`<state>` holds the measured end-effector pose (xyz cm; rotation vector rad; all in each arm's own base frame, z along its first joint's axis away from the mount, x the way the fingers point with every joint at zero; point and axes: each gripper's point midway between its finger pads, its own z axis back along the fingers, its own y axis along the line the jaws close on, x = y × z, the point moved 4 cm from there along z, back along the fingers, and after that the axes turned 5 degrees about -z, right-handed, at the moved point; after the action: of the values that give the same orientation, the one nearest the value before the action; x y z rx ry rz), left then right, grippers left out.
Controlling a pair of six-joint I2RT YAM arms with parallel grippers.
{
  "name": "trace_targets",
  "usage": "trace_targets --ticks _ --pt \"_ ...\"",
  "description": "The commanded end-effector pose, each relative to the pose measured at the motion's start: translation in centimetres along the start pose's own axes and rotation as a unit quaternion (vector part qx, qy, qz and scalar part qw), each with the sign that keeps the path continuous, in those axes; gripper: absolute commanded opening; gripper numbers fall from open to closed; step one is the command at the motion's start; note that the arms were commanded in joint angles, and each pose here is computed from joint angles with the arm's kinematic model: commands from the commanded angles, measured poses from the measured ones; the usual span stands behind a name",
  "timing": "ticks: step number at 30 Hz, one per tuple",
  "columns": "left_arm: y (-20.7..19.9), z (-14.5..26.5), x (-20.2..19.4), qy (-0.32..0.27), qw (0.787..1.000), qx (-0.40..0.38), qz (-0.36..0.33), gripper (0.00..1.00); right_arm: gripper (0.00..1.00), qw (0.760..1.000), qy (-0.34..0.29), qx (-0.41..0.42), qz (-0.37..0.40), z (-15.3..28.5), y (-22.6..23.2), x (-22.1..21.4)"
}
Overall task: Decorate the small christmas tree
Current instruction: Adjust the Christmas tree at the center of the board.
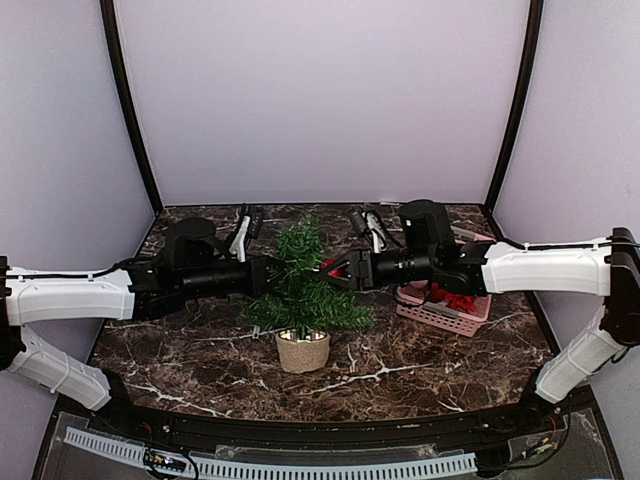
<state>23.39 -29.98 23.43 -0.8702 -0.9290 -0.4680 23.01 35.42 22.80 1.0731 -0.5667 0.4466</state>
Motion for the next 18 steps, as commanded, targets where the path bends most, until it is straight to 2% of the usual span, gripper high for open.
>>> trace_targets --ticks 1,9,18 --pt "-0.7 0.7 0.9 -0.022 1.0 -0.01 -0.015 0.0 0.48 1.0 -0.015 0.01 0.013 0.2 0.9 0.7" --pt "-0.5 0.8 0.8 -0.022 1.0 -0.004 -0.017 0.0 0.44 1.0 -0.021 0.007 0.014 0.3 1.0 0.8" --pt "-0.3 0.5 1.5 -0.034 0.999 0.01 -0.02 0.0 0.42 0.997 -0.064 -0.019 0.042 0.6 1.6 2.6"
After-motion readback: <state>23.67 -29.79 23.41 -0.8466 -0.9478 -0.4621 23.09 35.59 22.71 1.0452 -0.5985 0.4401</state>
